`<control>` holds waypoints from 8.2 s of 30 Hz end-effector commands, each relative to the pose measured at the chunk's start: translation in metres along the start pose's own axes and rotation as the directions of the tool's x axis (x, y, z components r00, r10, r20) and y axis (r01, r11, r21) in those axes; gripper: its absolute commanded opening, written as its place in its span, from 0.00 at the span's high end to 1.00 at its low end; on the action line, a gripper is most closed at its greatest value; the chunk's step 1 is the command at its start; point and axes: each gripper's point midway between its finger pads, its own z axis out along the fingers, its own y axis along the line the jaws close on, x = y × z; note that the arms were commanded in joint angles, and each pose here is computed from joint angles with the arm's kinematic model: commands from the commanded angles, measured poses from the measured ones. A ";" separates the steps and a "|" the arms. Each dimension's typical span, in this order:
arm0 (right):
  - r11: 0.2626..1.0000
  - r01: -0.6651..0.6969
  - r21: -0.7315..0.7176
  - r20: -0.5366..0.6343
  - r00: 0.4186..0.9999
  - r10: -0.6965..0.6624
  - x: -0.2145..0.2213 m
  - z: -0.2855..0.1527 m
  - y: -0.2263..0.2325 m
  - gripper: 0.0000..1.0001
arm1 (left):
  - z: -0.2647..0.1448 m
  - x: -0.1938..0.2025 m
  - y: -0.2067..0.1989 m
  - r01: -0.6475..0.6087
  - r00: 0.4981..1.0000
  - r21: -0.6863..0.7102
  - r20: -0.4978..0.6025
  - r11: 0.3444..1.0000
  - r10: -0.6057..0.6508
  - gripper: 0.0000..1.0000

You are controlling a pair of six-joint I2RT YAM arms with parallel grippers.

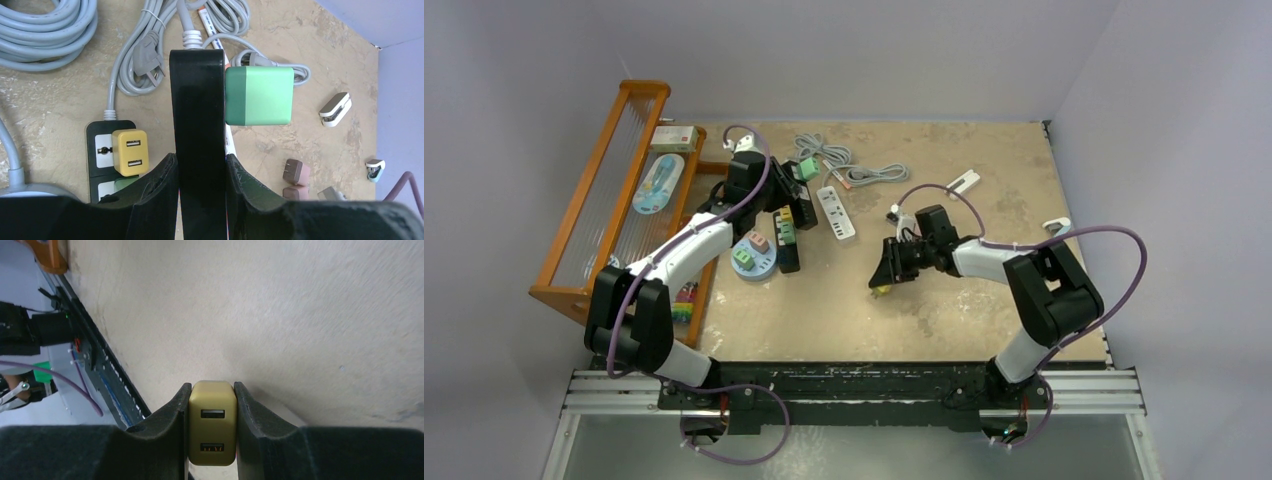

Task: Pull the plug off the socket

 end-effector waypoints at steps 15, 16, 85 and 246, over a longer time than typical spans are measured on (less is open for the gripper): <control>0.998 0.002 0.057 0.096 0.995 -0.008 -0.082 0.013 0.007 0.80 | -0.004 -0.026 -0.028 0.021 0.996 0.113 0.087 0.993 -0.031 1.00; 0.998 0.001 0.057 0.091 0.996 -0.006 -0.082 0.015 0.006 0.77 | -0.004 -0.026 -0.028 0.022 0.996 0.115 0.086 0.993 -0.032 1.00; 0.901 0.426 -0.077 0.456 0.819 -0.348 -0.286 0.031 0.130 0.35 | -0.009 -0.012 -0.055 -0.001 1.000 0.232 0.027 0.973 -0.005 1.00; 0.889 0.377 0.259 -0.075 0.926 -0.370 -0.038 0.027 0.029 1.00 | 0.009 -0.124 0.027 -0.281 0.957 -0.314 -0.023 0.907 0.289 0.08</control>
